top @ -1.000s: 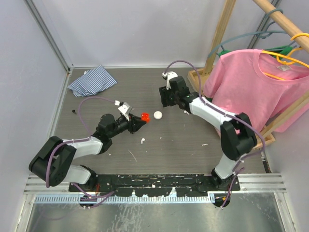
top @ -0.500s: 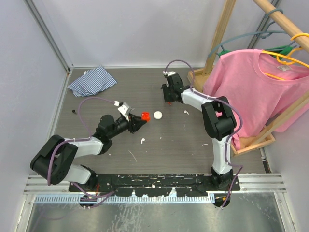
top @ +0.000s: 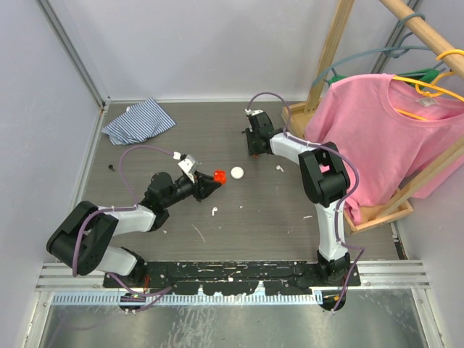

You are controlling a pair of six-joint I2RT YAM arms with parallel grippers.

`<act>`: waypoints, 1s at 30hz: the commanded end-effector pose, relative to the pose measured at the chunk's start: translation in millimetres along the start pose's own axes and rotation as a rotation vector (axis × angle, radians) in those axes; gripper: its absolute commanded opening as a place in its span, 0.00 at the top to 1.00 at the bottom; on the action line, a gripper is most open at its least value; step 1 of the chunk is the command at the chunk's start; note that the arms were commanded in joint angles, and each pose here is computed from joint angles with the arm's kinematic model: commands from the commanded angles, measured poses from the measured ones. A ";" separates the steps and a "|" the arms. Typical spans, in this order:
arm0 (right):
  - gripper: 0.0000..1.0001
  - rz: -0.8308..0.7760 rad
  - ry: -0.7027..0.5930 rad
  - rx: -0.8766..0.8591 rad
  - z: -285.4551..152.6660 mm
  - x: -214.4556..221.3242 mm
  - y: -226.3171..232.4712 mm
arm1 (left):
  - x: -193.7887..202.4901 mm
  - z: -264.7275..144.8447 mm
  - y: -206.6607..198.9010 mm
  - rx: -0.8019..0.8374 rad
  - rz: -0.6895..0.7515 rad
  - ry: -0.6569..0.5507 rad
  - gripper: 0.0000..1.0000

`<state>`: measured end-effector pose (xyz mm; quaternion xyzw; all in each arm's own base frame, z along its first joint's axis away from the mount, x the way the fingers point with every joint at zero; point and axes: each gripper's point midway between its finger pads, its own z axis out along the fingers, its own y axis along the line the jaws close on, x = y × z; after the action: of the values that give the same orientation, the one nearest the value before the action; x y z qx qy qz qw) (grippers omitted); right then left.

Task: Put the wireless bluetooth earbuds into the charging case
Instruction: Pick up the earbud from the center of the board.

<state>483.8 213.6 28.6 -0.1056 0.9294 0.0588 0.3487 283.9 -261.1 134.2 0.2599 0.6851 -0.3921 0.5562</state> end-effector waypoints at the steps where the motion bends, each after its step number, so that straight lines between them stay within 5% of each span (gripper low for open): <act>1: 0.69 0.018 -0.024 -0.007 -4.0 -14.1 2.4 | -23.9 2.5 -4.5 0.035 0.067 -0.082 1.00; 10: 0.78 0.029 0.022 -0.025 -28.7 2.1 2.0 | -24.1 0.7 -12.3 0.077 0.081 -0.092 1.00; 30: 0.76 0.061 0.118 -0.124 -129.3 91.3 37.7 | -31.8 -10.4 -36.0 0.187 0.128 -0.135 1.00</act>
<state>346.7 201.0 58.4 -0.1057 0.9484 0.1061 0.2793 259.1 -269.0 146.1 0.3045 0.6400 -0.4335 0.5566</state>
